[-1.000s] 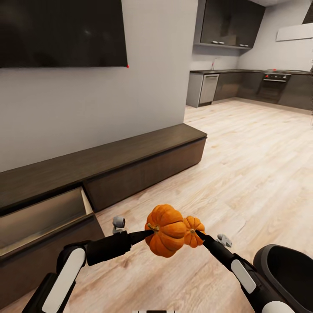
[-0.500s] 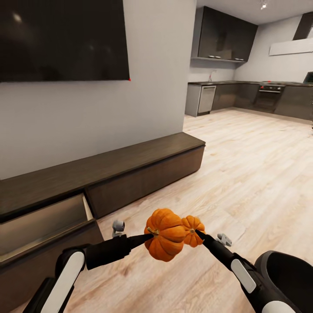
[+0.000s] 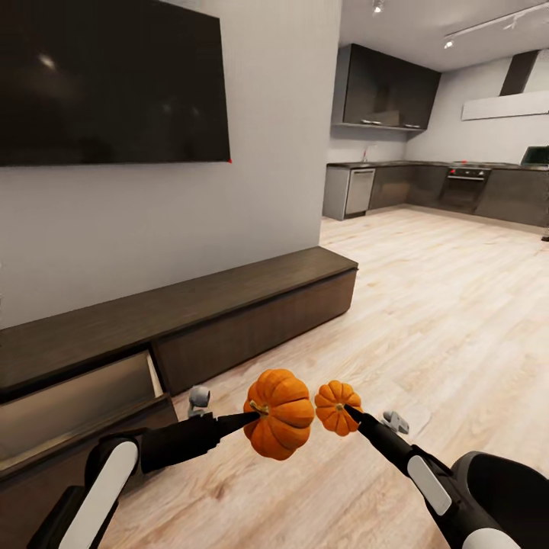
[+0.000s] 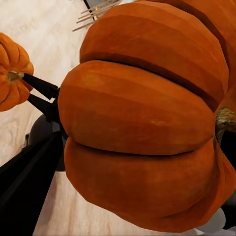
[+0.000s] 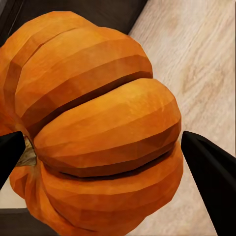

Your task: Place each of the two pumpkins and all three candles from the living room inside a cabinet in the living room (use any cabinet), then make sure every cabinet is closed, and position the cauldron so it is next to a table in the living room.

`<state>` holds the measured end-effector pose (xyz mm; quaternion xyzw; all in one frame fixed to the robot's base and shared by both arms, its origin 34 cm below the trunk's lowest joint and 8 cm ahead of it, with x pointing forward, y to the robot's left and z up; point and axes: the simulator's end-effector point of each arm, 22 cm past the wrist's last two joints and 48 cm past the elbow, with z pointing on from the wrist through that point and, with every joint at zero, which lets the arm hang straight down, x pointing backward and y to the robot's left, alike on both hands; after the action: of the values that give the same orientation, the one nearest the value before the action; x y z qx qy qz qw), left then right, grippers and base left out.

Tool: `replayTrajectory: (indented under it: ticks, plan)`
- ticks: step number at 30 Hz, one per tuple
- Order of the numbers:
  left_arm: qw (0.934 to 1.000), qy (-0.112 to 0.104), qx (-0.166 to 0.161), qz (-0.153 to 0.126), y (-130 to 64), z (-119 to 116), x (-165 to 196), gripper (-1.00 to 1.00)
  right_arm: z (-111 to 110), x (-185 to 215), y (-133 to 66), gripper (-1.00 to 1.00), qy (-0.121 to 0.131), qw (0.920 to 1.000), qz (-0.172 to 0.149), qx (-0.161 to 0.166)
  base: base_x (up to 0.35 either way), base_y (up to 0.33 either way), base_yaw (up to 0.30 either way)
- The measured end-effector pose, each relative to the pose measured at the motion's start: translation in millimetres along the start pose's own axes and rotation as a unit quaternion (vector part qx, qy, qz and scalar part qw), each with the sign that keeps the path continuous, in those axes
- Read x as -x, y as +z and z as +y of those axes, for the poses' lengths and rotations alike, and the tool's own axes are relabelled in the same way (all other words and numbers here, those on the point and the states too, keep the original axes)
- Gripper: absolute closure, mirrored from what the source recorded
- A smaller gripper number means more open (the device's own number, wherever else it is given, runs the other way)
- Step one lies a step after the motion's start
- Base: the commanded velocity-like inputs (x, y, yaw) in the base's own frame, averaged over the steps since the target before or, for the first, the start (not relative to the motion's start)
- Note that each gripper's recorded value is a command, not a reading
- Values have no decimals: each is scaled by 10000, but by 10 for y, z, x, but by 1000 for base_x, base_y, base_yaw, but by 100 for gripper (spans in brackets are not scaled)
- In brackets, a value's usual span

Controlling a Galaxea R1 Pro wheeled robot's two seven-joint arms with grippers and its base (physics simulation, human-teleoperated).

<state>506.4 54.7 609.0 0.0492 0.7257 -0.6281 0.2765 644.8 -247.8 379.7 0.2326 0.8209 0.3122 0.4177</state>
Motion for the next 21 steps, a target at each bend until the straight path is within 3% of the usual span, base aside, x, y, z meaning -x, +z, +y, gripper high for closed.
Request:
replayTrajectory:
  ticks: [4, 9, 15, 17, 21]
  plan:
    - [10000, 80, -5, -6, -4, -63, 11, 100, -14, 42, -27, 100, -41, 9999, -15, -147, 0, 0, 0]
    - [9998, 173, -7, 4, 8, -142, 8, 100, -1, -12, -57, 100, 1, 9993, 210, -321, 0, 0, 0]
    - [9992, 283, 269, -12, 26, -124, 20, 100, 56, -74, -125, 100, 149, 9978, 543, -341, 0, 0, 0]
    - [9991, 319, 286, -23, 21, -148, 29, 100, 10, -51, -153, 100, 134, 9971, 562, -485, 0, 0, 0]
    - [9988, 396, 291, -47, 9, -209, 49, 100, -170, 146, -209, 100, 28, 9930, 434, -1096, 0, 0, 0]
